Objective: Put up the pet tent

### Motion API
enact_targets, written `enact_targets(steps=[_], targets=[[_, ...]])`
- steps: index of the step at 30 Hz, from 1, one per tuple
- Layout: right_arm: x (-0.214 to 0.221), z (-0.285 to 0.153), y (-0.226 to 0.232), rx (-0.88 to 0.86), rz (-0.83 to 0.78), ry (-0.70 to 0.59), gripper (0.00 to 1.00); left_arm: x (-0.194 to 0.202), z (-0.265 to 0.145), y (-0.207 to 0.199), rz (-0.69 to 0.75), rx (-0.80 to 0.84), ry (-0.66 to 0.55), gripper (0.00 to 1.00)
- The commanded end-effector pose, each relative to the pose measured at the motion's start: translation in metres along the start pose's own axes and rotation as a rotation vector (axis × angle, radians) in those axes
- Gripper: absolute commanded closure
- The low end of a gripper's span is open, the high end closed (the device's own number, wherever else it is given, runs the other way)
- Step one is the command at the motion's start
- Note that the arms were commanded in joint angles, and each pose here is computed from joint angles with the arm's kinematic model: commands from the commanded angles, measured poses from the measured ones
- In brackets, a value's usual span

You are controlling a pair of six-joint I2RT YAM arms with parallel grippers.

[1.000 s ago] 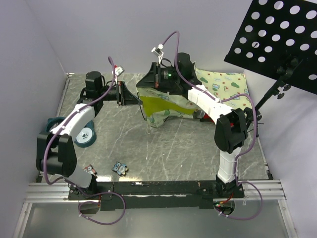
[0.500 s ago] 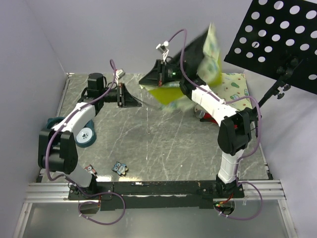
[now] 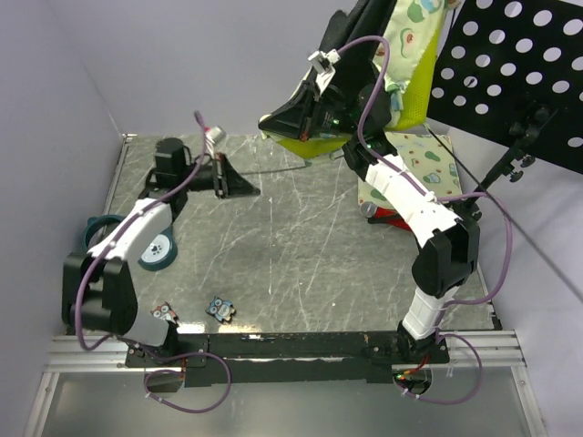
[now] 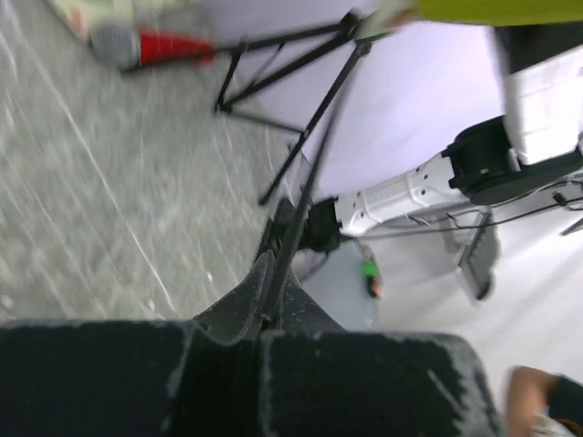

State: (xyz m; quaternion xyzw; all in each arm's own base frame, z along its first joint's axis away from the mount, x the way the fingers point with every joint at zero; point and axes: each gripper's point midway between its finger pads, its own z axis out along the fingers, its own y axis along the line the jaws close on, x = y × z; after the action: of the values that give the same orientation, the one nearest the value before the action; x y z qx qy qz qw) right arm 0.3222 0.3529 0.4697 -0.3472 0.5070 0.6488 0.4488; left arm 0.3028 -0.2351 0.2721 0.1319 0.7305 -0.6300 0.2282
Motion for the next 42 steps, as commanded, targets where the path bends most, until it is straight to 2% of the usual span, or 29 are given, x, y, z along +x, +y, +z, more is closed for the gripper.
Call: enact_targets(steps=[1, 6, 11, 15, 17, 18, 19, 22, 27, 30, 34, 35, 36, 37, 39, 42], targets=[[-0.009, 0.007, 0.023, -0.032, -0.039, -0.014, 1.0, -0.047, -0.026, -0.065, 0.305, 0.062, -0.165, 0.99], [-0.003, 0.005, 0.012, -0.01, -0.034, -0.004, 1.0, -0.08, -0.06, -0.112, 0.538, 0.0, -0.264, 0.99], [0.001, 0.008, 0.003, -0.012, -0.035, 0.003, 1.0, -0.081, -0.075, -0.163, 0.796, -0.047, -0.315, 0.99], [0.002, 0.012, -0.005, -0.008, -0.034, 0.002, 1.0, -0.07, -0.081, -0.181, 0.873, -0.026, -0.338, 0.97], [0.0, 0.013, -0.006, -0.009, -0.04, -0.002, 1.0, -0.063, -0.081, -0.186, 0.862, 0.001, -0.343, 0.84], [0.0, 0.014, -0.006, -0.01, -0.046, -0.001, 1.0, -0.06, -0.081, -0.189, 0.883, 0.017, -0.352, 0.69], [-0.001, 0.015, -0.007, -0.01, -0.049, -0.001, 1.0, -0.058, -0.083, -0.193, 0.889, 0.023, -0.366, 0.61], [-0.003, 0.015, -0.005, -0.011, -0.063, 0.0, 1.0, -0.058, -0.091, -0.207, 0.947, 0.001, -0.42, 0.46], [-0.006, 0.014, 0.001, -0.013, -0.072, 0.0, 1.0, -0.056, -0.106, -0.232, 1.0, -0.002, -0.505, 0.43], [-0.01, 0.012, 0.006, -0.016, -0.082, -0.001, 1.0, -0.057, -0.117, -0.233, 1.037, -0.054, -0.535, 0.36], [-0.02, 0.009, 0.013, -0.016, -0.103, -0.008, 1.0, -0.044, -0.124, -0.223, 1.056, -0.133, -0.513, 0.29], [-0.021, 0.008, 0.012, -0.015, -0.104, -0.006, 1.0, -0.039, -0.124, -0.22, 1.055, -0.143, -0.501, 0.24], [-0.022, 0.008, 0.013, -0.015, -0.106, -0.006, 1.0, -0.032, -0.123, -0.218, 1.056, -0.141, -0.475, 0.13], [-0.023, 0.007, 0.013, -0.015, -0.107, -0.005, 1.0, -0.026, -0.121, -0.213, 1.065, -0.141, -0.443, 0.07], [-0.028, 0.005, 0.014, -0.015, -0.117, -0.006, 1.0, -0.011, -0.121, -0.194, 1.045, -0.189, -0.39, 0.07], [-0.03, 0.003, 0.014, -0.014, -0.12, -0.001, 1.0, 0.005, -0.122, -0.189, 1.114, -0.206, -0.366, 0.06]])
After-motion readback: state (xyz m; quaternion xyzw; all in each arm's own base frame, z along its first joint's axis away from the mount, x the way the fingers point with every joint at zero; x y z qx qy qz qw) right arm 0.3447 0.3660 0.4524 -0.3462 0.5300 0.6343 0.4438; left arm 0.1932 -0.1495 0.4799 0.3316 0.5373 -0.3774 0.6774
